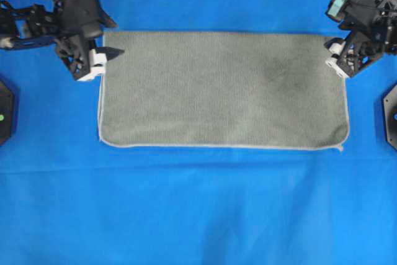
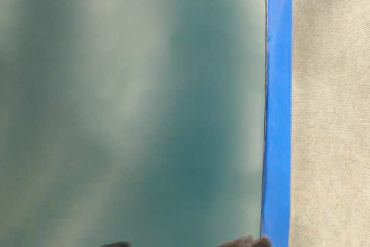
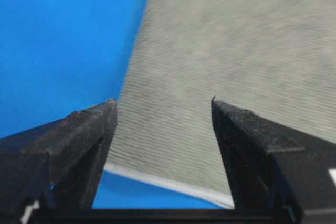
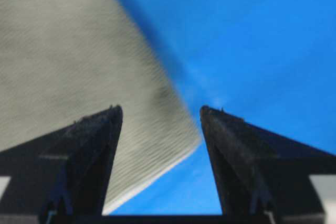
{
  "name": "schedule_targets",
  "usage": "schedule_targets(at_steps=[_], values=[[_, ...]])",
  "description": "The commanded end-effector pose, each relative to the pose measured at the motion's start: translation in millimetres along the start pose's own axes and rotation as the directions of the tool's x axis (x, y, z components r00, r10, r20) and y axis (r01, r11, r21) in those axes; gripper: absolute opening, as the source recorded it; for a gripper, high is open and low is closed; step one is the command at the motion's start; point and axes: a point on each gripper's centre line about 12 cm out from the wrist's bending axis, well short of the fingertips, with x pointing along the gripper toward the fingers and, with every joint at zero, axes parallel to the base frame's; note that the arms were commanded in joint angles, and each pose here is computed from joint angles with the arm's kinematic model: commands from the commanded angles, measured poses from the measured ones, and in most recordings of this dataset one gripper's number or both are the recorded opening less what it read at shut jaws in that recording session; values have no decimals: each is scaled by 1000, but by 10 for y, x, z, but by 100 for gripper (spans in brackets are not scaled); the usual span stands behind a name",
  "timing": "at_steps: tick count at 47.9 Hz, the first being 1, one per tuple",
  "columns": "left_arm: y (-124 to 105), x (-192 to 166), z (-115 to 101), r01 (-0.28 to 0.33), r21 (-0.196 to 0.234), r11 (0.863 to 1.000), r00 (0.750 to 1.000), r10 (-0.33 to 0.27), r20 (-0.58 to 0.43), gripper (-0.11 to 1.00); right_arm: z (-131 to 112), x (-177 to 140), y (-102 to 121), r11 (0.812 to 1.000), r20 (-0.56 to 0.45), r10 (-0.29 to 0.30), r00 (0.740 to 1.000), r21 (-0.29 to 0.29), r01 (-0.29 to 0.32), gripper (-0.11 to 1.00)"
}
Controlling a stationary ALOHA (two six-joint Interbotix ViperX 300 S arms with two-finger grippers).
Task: Fold a large towel.
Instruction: 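Move both grippers to the towel's top corners and grasp them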
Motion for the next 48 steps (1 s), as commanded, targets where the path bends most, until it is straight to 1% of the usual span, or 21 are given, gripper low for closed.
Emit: schedule_targets(at_steps=[1, 6, 10, 15, 22, 27, 30, 33, 39, 40, 44, 48], values=[[108, 133, 30, -24, -9, 1000, 1000, 24, 3, 69, 33, 118, -27, 1000, 1, 5, 1000, 7, -5, 62], [209, 313, -50, -44, -33, 999, 999, 43, -28, 69, 5, 262, -65, 1000, -26, 5, 1000, 13, -5, 62], [246, 413, -87, -48, -42, 998, 998, 46, -50, 69, -29, 350, -93, 1000, -48, 4, 999, 19, -3, 62], [247, 486, -120, -45, -43, 998, 997, 42, -71, 69, -60, 440, -86, 1000, -64, 16, 998, 23, -14, 62], [241, 528, -171, -40, -41, 998, 995, 36, -96, 62, -97, 527, -48, 999, -62, 44, 997, 21, -43, 62], [232, 532, -202, -34, -42, 999, 992, 28, -123, 51, -126, 569, -27, 998, -65, 58, 996, 20, -57, 59], [229, 531, -214, -30, -44, 999, 990, 23, -140, 38, -127, 573, -21, 998, -62, 62, 996, 18, -61, 53], [223, 528, -234, -25, -45, 999, 987, 17, -161, 28, -119, 564, -22, 998, -56, 63, 996, 19, -62, 39], [215, 504, -252, -15, -48, 999, 980, 5, -200, 5, -118, 549, -23, 998, -54, 61, 997, 18, -60, 6], [216, 497, -245, -15, -50, 999, 979, 4, -204, 3, -108, 534, -27, 998, -47, 61, 997, 19, -60, 4], [229, 427, -176, -12, -50, 999, 977, 1, -211, 2, -62, 464, -30, 998, -25, 57, 998, 21, -56, 4], [253, 284, -27, -12, -55, 998, 979, 1, -203, 2, 19, 332, -38, 999, 17, 49, 999, 22, -49, 4]])
